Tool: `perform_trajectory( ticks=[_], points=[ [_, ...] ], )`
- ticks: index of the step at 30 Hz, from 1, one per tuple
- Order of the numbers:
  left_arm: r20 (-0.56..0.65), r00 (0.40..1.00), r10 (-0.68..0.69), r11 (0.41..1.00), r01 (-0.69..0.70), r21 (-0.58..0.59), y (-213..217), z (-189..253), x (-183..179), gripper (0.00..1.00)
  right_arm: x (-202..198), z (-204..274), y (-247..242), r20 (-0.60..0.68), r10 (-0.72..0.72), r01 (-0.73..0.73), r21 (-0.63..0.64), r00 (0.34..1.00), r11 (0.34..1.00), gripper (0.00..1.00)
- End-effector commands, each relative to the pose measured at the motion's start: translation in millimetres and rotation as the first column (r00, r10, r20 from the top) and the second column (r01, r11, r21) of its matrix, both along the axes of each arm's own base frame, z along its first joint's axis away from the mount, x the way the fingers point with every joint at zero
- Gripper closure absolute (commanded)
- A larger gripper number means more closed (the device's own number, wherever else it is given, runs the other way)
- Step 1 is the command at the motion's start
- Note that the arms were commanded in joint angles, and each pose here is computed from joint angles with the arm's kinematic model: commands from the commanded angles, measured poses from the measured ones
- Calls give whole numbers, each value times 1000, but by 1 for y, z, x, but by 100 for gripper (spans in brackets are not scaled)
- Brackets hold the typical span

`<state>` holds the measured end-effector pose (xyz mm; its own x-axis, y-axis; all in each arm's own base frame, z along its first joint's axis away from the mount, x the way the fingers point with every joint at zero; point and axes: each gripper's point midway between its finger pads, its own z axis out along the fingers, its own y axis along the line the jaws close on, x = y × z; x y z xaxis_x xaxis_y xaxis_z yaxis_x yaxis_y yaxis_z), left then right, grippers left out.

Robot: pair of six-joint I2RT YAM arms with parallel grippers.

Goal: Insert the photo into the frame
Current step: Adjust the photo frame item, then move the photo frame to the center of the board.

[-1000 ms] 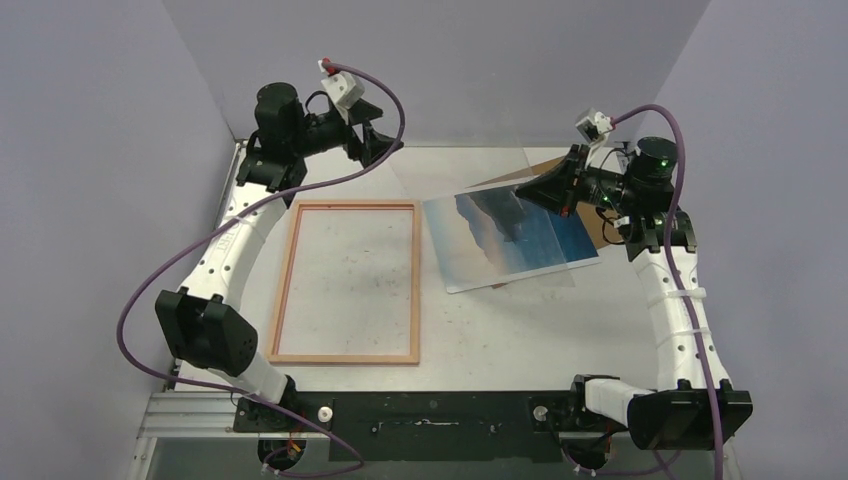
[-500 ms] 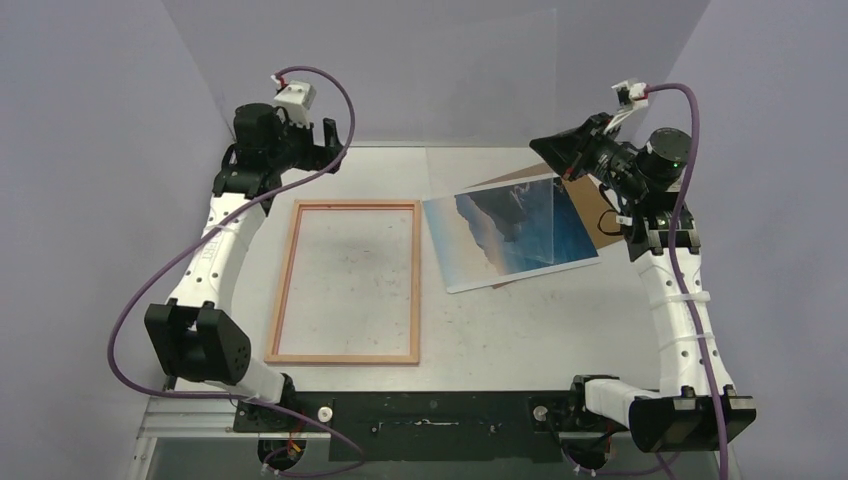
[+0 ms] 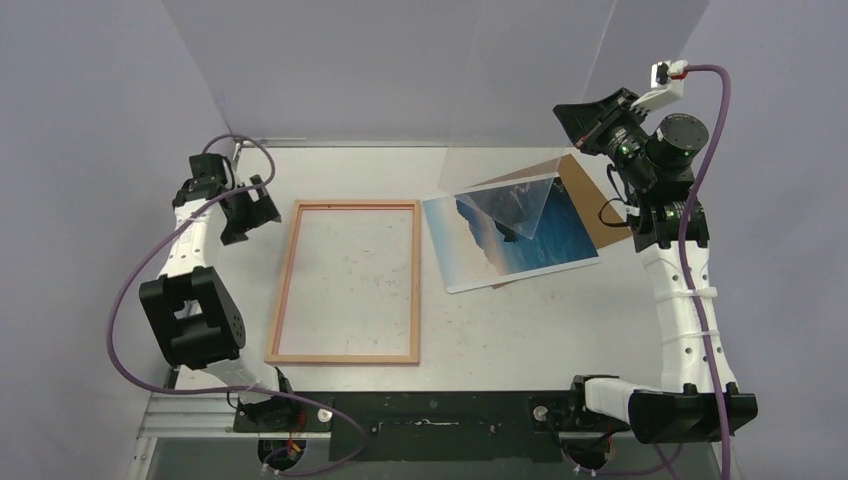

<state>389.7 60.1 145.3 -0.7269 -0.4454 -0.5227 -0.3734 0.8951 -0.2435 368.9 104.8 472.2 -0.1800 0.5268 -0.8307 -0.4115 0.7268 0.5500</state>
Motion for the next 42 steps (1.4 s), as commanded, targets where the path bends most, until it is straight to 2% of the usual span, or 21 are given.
perform_trajectory(
  ticks=[1, 5, 11, 15, 20, 25, 29, 36, 42],
  points=[
    [-91, 994, 61, 995, -67, -73, 3, -27, -11, 15, 4, 23, -1, 14, -34, 33, 85, 999, 996, 100],
    [-148, 988, 38, 993, -54, -104, -2, -54, -11, 23, 9, 22, -2, -34, -46, 51, 137, 998, 989, 100],
    [-160, 987, -10, 988, -15, -153, -11, -79, -11, 30, 17, 12, -1, -127, -41, 64, 182, 991, 981, 100],
    [-208, 978, -22, 990, -7, -139, -10, -96, -12, 41, 20, 7, 2, -141, -26, 54, 202, 990, 978, 100],
    [-264, 962, -66, 997, 51, -62, -17, -104, -13, 47, 23, 2, 6, -159, 2, 32, 211, 987, 977, 100],
    [-293, 951, -95, 995, 78, -68, -32, -115, -12, 59, 22, -1, 9, -171, 18, 20, 213, 985, 977, 100],
    [-292, 951, -97, 993, 75, -88, -41, -116, -9, 63, 21, -3, 10, -179, 22, 16, 210, 984, 978, 100],
    [-266, 959, -96, 984, 50, -171, -63, -109, -3, 63, 21, -13, 15, -210, 43, 2, 210, 977, 978, 100],
    [-311, 950, -2, 970, -74, -234, -75, -113, -10, 68, 21, -25, 27, -250, 92, -41, 204, 964, 978, 100]
  ],
)
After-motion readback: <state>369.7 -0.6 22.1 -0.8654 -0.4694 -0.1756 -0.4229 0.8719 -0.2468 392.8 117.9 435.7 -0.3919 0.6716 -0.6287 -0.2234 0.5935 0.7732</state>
